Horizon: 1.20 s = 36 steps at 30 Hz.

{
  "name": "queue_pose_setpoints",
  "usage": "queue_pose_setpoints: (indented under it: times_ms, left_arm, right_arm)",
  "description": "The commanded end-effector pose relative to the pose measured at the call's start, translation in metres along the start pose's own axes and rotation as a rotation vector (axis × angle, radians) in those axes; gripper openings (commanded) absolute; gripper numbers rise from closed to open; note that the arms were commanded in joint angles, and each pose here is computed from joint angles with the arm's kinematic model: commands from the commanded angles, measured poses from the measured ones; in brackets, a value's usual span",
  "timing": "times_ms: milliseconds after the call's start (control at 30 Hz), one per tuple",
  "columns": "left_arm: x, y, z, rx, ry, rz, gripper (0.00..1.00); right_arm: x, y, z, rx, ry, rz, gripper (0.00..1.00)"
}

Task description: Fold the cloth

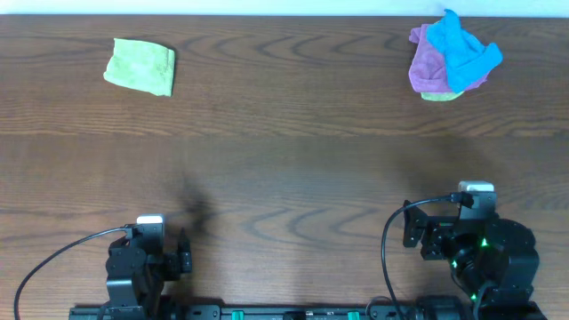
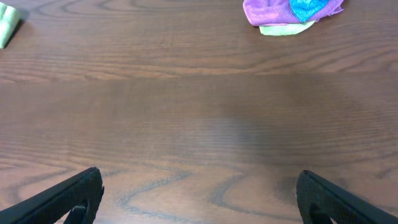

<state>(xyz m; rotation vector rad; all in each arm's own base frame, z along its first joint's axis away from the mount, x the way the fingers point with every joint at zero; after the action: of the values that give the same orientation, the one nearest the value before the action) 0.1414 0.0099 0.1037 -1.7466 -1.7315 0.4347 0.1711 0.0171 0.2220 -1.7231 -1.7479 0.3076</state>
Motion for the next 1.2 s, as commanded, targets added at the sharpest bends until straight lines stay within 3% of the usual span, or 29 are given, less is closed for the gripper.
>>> queue_pose_setpoints:
  times_ms: [0, 767, 933, 1167]
  left_arm:
    - [-0.006, 0.0, 0.013, 0.053, 0.023, 0.038, 0.95]
    - [-0.006, 0.0, 0.013, 0.053, 0.023, 0.038, 0.96]
    - [-0.006, 0.0, 0.013, 0.053, 0.023, 0.038, 0.95]
    - [-0.006, 0.0, 0.013, 0.053, 0.023, 0.038, 0.95]
  right_arm:
    - [-0.002, 0.0, 0.0, -0.002, 0.02, 0.009, 0.99]
    - [-0.004, -0.002, 0.009, 0.027, 0.022, 0.015, 0.99]
    - [-0.022, -0.002, 0.024, -0.006, 0.01, 0.099, 0.99]
    - [-0.029, 0.03, 0.059, -0.063, -0.105, 0.034, 0.99]
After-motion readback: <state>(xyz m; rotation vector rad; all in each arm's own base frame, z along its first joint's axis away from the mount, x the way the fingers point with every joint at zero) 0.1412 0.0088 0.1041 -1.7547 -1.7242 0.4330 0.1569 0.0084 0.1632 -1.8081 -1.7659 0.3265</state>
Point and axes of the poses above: each gripper's point midway between its finger pads, its own y axis out along the fingers, its own x axis along the line the jaws close on, z = x × y, the point moved 3 cm from there along -y, back along the fingers, and after that the axes turned 10 degrees about y, right-handed, at the moved point
